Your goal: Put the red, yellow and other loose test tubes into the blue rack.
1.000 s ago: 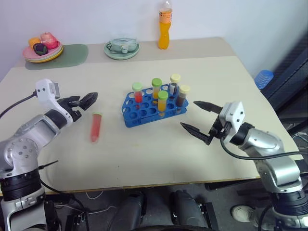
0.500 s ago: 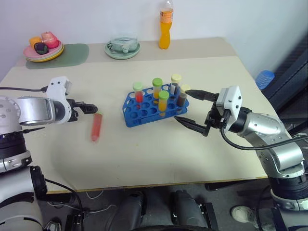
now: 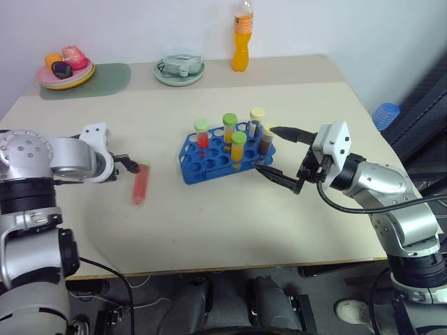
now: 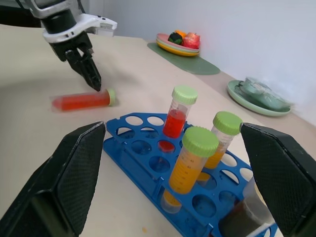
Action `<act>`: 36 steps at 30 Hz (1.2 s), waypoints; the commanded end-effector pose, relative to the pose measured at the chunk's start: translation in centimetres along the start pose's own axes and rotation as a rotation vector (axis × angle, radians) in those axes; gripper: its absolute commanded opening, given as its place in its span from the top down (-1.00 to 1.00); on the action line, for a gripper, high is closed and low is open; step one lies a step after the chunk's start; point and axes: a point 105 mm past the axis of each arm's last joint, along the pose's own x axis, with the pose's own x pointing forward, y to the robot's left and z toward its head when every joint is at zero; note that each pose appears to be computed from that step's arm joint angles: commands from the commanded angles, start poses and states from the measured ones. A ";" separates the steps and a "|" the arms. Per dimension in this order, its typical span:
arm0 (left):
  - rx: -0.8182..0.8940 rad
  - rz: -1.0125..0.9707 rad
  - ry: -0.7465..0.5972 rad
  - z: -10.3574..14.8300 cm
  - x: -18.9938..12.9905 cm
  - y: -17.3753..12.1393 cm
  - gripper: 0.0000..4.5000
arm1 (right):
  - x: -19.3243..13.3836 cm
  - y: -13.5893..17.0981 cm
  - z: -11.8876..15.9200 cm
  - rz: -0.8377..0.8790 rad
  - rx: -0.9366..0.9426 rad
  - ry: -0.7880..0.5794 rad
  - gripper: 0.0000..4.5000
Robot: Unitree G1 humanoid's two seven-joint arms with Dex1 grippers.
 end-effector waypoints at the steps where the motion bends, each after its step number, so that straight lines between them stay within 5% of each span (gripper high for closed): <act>1: -0.029 0.032 0.007 0.2 0.3 -0.3 -1.00 | 0.0 0.0 1.3 -0.014 -0.036 -0.031 -0.97; 14: -0.141 0.142 0.055 -0.5 1.6 0.4 -1.00 | 0.0 -0.2 1.1 -0.032 -0.026 -0.035 -0.97; 17: -0.123 0.157 0.034 -0.1 1.4 0.4 -0.63 | 0.0 -0.2 1.1 -0.031 -0.025 -0.037 -1.00; 23: -0.150 0.162 0.041 -0.5 1.7 0.8 0.63 | 0.0 -0.3 1.0 -0.027 -0.028 -0.035 -1.00; 27: -0.117 0.129 -0.019 -0.6 1.2 0.8 0.66 | 0.0 -0.4 0.6 -0.024 -0.030 -0.027 -1.00; 31: 0.008 -0.030 -0.229 0.5 -1.2 -0.4 0.66 | 0.0 -0.4 0.4 -0.022 -0.033 -0.025 -1.00; 34: -0.057 -0.621 -0.515 1.8 -5.2 -5.0 0.66 | 0.1 -0.5 0.4 -0.023 -0.037 -0.025 -1.00; 36: 0.078 -0.687 -0.729 2.3 -7.2 -5.0 0.66 | 0.0 -0.6 0.4 -0.027 -0.039 -0.025 -1.00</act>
